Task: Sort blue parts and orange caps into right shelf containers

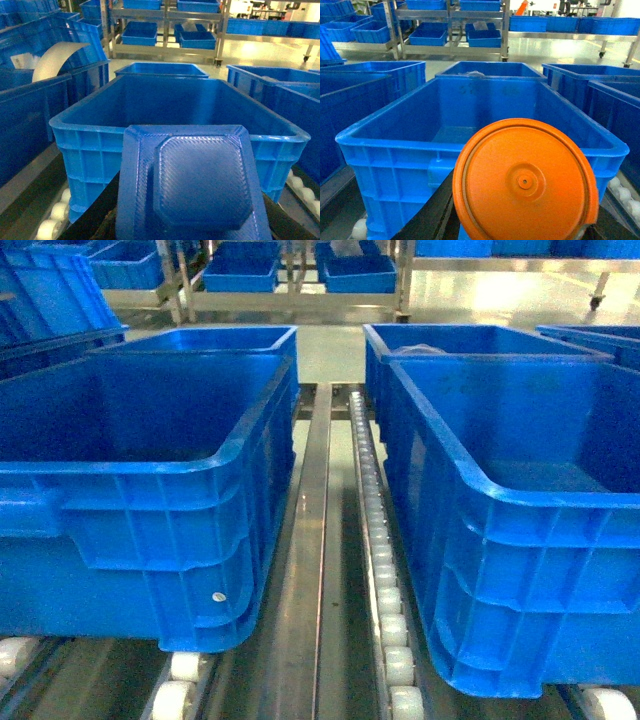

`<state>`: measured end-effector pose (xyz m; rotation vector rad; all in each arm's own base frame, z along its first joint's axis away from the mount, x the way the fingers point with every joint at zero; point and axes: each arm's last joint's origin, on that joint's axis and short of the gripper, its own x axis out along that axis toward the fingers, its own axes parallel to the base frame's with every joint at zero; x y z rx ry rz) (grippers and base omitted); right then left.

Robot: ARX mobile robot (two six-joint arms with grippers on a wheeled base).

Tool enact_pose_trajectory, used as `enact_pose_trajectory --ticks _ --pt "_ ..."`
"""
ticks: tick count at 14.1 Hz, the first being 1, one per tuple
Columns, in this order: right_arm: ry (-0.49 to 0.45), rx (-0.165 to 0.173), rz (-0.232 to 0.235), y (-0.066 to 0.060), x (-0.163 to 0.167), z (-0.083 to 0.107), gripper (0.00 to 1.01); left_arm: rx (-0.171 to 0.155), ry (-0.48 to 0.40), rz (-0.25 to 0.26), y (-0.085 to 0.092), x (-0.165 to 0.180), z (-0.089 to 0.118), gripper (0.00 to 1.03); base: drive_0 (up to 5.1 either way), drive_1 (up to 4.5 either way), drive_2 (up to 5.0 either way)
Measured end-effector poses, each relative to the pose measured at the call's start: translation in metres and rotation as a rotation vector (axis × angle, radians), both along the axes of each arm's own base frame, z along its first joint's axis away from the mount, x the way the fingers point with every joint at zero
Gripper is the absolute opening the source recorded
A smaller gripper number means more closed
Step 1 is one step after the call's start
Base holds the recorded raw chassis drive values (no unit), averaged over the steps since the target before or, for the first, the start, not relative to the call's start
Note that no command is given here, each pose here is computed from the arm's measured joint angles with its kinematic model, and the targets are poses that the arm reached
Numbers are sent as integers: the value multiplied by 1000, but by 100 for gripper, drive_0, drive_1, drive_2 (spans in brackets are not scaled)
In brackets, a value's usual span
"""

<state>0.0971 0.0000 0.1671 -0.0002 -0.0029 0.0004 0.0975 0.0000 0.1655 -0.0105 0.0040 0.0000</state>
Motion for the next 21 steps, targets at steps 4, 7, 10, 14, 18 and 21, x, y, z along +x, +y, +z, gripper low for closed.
enact_pose_trajectory --ticks 4,7,10,14,18,21 --pt "0 0 0 0 0 0 44 0 0 0 0 0 0 43 0 0 0" --pt "0 0 0 0 0 0 44 0 0 0 0 0 0 43 0 0 0" --pt "0 0 0 0 0 0 44 0 0 0 0 0 0 43 0 0 0" --pt "0 0 0 0 0 0 44 0 0 0 0 0 0 43 0 0 0" --pt "0 0 0 0 0 0 44 0 0 0 0 0 0 43 0 0 0" --pt "-125 -70 -19 3 -1 12 44 -19 -111 -56 -1 -1 10 43 0 0 0"
